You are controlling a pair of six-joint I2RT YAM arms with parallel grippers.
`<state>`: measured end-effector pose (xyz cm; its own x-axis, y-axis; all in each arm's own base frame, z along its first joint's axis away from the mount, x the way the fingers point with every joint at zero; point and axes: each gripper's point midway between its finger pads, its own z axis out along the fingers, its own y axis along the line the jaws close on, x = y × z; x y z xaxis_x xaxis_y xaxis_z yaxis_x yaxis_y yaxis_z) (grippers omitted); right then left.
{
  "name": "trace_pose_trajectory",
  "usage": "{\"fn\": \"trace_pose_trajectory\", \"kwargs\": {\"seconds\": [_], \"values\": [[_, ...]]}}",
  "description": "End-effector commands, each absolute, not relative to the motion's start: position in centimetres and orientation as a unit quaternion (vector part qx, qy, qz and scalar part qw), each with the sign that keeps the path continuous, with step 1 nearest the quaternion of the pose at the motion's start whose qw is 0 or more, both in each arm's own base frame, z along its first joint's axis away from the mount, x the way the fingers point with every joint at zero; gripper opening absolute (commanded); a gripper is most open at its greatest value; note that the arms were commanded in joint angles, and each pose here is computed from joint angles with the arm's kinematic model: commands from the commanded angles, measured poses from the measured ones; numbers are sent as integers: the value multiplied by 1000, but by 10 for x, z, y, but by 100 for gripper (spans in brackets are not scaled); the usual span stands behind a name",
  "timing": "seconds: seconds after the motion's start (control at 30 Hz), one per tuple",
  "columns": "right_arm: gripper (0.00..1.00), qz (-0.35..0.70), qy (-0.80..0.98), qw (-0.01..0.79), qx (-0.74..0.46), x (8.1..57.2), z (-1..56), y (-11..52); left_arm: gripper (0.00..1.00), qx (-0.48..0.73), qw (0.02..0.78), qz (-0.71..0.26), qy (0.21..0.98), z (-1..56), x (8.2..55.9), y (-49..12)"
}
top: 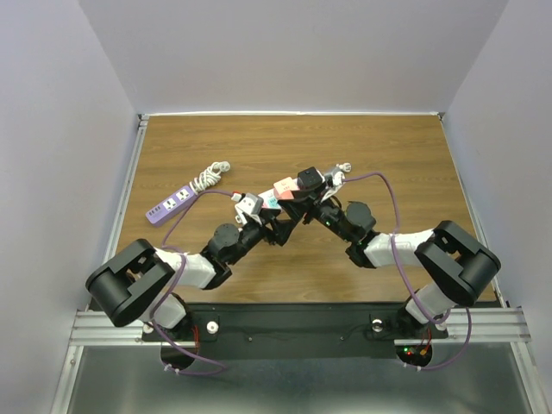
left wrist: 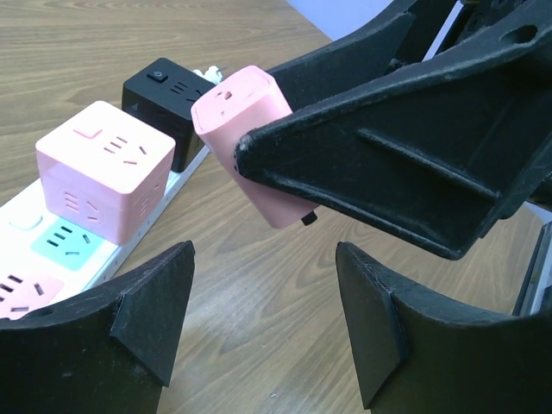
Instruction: Insert the plug
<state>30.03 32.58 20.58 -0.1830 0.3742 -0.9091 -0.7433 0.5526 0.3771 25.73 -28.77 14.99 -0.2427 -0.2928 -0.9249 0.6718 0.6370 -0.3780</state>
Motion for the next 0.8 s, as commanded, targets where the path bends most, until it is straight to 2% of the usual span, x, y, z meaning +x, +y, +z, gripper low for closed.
{"fn": "trace_pose_trajectory", "kwargs": {"seconds": [0.0,0.3,0.47,0.6,0.67,0.7,0.77], "values": [[1,465,589,645,-141,296,229,327,77,99,732,-479,475,290,249,-277],[1,469,588,643,-144,292,228,327,78,101,745,-466,466,305,252,-277],[1,475,583,642,-149,288,232,328,72,105,748,-457,470,304,257,-280],[1,484,584,633,-155,283,229,331,59,113,752,-458,461,310,258,-284],[1,489,583,630,-157,280,228,333,46,118,754,-457,456,312,259,-287],[1,489,584,629,-157,280,228,333,46,120,754,-457,456,311,259,-288],[1,491,585,625,-162,277,225,335,33,128,756,-458,450,313,258,-291]]}}
